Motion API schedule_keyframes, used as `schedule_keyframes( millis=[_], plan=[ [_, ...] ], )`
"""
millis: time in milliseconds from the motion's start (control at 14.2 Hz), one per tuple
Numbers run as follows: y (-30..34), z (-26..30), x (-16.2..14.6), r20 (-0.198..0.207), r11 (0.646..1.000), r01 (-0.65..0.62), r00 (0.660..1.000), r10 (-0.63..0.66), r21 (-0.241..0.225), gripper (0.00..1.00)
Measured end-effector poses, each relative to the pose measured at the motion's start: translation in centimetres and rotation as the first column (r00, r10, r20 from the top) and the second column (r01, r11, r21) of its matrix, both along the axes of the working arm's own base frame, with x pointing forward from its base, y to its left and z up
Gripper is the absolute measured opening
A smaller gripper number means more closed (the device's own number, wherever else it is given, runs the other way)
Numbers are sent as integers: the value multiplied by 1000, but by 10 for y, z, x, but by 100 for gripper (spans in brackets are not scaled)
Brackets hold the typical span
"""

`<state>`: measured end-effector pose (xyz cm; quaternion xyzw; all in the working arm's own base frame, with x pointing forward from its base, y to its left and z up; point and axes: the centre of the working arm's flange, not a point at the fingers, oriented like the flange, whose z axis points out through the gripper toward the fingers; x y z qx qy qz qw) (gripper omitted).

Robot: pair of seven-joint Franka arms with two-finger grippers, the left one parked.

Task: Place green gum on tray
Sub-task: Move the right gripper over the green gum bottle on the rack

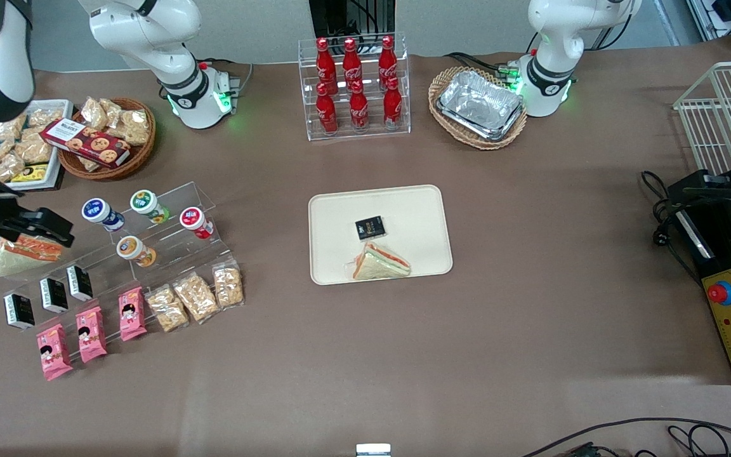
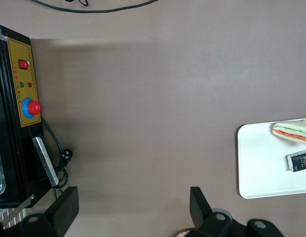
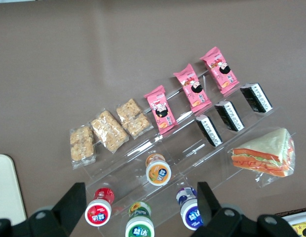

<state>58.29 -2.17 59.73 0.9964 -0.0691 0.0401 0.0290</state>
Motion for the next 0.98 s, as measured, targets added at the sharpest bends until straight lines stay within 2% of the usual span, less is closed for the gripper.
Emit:
schedule_keyframes(
  millis=[422, 703, 844, 984],
  plan=[
    [-18, 14, -9, 11, 999, -50, 999, 50, -2, 100],
    [-11, 11, -9, 2, 998, -65, 998, 65, -1, 100],
    [-5, 8, -12, -10, 997, -70, 997, 71, 25, 100],
    [-5, 3, -27, -25, 996, -69, 997, 71, 59, 100]
  ],
)
